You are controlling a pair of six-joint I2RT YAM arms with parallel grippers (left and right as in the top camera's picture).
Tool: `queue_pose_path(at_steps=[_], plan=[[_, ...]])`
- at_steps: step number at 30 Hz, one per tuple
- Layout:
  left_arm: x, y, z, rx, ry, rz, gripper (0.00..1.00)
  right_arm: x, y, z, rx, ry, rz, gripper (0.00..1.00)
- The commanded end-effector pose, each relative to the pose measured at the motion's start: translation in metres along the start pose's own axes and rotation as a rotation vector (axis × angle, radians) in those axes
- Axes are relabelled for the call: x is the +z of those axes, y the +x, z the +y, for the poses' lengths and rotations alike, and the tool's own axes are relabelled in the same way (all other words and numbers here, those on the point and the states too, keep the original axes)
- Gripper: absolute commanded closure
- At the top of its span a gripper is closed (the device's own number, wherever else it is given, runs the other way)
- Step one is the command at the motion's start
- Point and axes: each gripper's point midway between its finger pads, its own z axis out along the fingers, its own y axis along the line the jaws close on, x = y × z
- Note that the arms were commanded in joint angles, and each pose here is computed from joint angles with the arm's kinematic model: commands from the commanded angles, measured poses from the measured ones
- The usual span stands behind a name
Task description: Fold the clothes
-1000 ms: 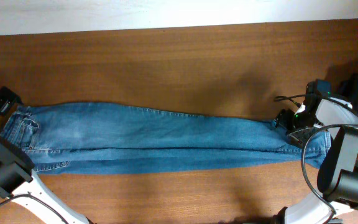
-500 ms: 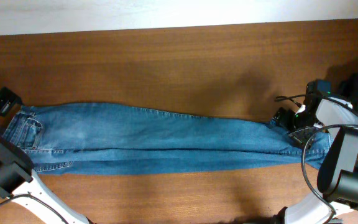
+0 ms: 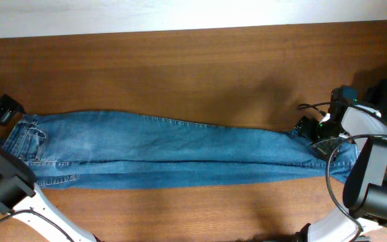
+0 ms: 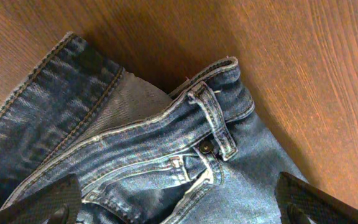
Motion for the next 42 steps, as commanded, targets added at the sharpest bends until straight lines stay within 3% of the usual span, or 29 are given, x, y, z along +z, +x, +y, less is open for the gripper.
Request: queue_pose_path(at_steps=[1,42], plan=[[-0.003,-0.004,-0.002,0.005,0.014,-0.013,0.01,0.024,0.015,-0.035,0.035,0.123,0.071,0.01],[-0.003,-0.002,-0.001,0.003,0.011,-0.005,0.01,0.026,0.011,-0.025,0.034,0.067,0.06,0.01]])
